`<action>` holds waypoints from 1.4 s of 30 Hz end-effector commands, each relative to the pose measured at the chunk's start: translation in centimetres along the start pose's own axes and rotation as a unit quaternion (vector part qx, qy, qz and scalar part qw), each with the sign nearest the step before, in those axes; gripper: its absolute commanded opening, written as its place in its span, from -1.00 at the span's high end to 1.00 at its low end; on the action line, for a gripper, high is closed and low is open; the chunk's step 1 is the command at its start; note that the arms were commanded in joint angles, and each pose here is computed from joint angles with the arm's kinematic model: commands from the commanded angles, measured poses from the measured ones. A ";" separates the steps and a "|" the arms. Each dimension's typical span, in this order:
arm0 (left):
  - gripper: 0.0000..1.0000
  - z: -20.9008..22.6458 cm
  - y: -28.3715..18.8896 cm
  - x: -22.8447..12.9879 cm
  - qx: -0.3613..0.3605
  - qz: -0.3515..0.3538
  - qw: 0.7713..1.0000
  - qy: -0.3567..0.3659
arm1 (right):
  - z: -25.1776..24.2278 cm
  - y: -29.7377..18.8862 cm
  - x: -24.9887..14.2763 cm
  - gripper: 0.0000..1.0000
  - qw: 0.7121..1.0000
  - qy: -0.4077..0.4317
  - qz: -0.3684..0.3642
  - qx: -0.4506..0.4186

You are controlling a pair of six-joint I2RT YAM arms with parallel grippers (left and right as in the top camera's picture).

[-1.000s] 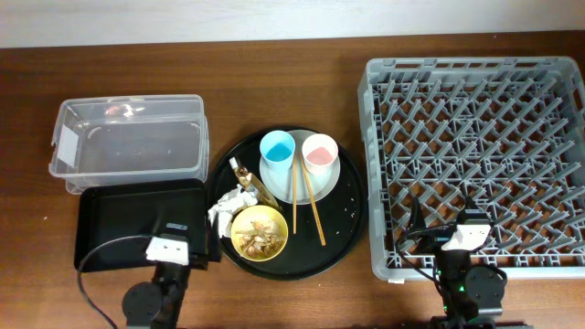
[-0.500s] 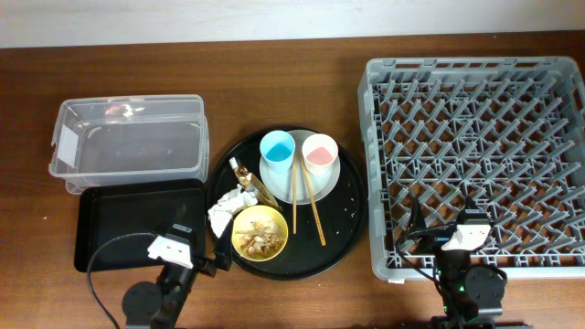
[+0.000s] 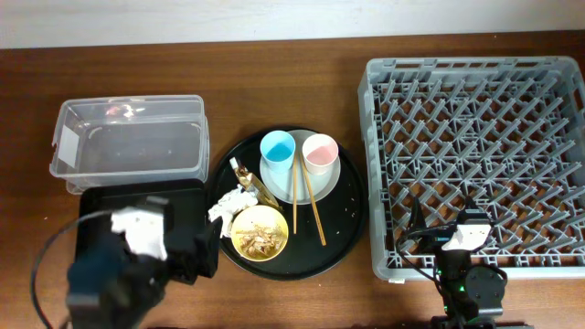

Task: Sort waste into correct bins and load items into the dishwasher rack
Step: 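Reach the left gripper to the yellow plate and grasp its rim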

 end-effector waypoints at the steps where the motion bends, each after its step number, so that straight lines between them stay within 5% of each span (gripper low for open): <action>1: -0.99 -1.2 1.3 1.9 -0.062 0.061 0.996 -0.016 | -0.1 0.0 -0.2 -0.97 1.000 -0.003 0.001 -0.002; 5: -0.99 -2.2 3.8 2.0 -0.129 0.108 0.985 -0.045 | -0.1 0.0 -0.2 -0.97 1.000 -0.003 0.001 -0.002; 6: -0.83 -2.2 4.2 1.8 -0.132 0.115 0.983 -0.049 | -0.1 0.0 -0.2 -0.97 1.000 -0.003 0.001 -0.002; 8: 0.04 -2.2 5.1 1.1 -0.141 0.140 0.978 -0.064 | -0.1 0.0 -0.2 -0.97 1.000 -0.003 0.001 -0.002; 12: 0.58 -2.1 6.5 -1.3 -0.131 0.210 0.966 -0.080 | -0.1 0.0 -0.2 -0.97 1.000 -0.003 0.001 -0.002; 29: 0.57 -2.1 12.5 -9.9 -0.061 0.425 0.903 -0.008 | -0.2 0.0 -0.2 -0.97 1.000 -0.003 0.001 -0.003; 35: 0.57 -3.0 12.9 -11.1 -0.073 0.449 0.891 0.001 | -0.1 0.0 -0.2 -0.97 1.000 -0.003 0.001 -0.002; 42: 0.57 -6.0 14.1 -10.7 -0.072 0.425 0.902 -0.006 | -0.1 0.0 -0.2 -0.97 1.000 -0.003 0.001 -0.002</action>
Point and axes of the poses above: each gripper's point midway between its finger pads, its own y axis out along the fingers, its own z axis along the line the jaws close on, x = y × z, the point moved 2 cm from there along -y, back along the fingers, and after that the axes turned 9 degrees about y, right-handed, at the moved point
